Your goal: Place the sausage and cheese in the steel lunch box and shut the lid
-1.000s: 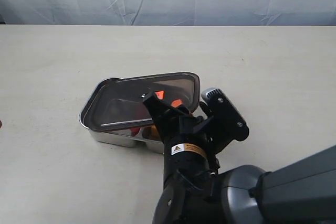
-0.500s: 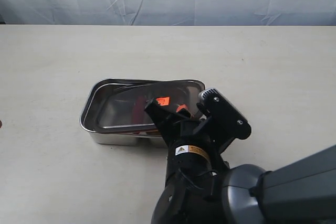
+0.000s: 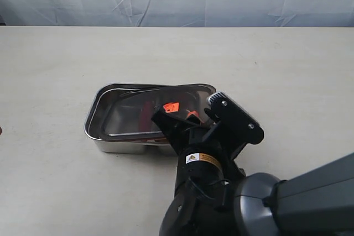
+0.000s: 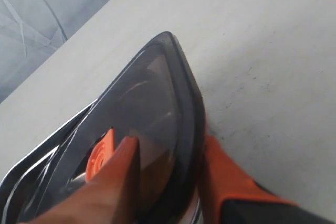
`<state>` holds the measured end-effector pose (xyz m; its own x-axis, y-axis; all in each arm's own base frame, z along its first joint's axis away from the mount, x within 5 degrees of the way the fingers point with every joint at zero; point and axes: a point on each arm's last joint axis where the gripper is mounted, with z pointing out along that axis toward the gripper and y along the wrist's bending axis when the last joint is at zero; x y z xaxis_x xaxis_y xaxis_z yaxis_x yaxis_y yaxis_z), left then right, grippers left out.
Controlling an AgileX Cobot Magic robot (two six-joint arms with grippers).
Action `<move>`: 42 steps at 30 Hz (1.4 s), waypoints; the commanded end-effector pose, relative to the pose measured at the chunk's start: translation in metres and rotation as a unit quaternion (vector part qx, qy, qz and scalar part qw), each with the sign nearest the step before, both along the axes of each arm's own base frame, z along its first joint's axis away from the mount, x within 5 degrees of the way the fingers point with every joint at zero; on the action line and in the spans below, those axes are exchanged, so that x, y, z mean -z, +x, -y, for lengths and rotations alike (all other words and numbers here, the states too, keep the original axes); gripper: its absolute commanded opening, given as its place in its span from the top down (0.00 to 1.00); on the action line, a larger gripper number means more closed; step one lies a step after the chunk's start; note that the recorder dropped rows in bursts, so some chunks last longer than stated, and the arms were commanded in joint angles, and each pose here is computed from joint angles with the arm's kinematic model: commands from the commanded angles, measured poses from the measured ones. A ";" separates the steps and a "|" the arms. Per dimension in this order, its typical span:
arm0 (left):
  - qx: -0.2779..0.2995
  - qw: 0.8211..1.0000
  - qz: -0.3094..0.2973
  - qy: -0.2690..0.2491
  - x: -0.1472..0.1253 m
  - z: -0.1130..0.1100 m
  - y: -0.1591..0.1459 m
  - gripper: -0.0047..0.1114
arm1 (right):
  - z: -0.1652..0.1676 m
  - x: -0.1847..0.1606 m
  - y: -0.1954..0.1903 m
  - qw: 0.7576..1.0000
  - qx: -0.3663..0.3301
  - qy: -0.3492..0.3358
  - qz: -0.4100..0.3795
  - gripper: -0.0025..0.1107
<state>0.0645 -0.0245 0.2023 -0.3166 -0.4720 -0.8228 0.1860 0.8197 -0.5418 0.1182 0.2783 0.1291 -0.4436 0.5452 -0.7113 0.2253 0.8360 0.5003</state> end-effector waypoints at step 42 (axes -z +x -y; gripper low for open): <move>-0.002 1.000 0.007 0.008 0.000 -0.001 0.001 0.53 | 0.003 0.017 -0.007 0.991 -0.070 -0.105 -0.055 0.71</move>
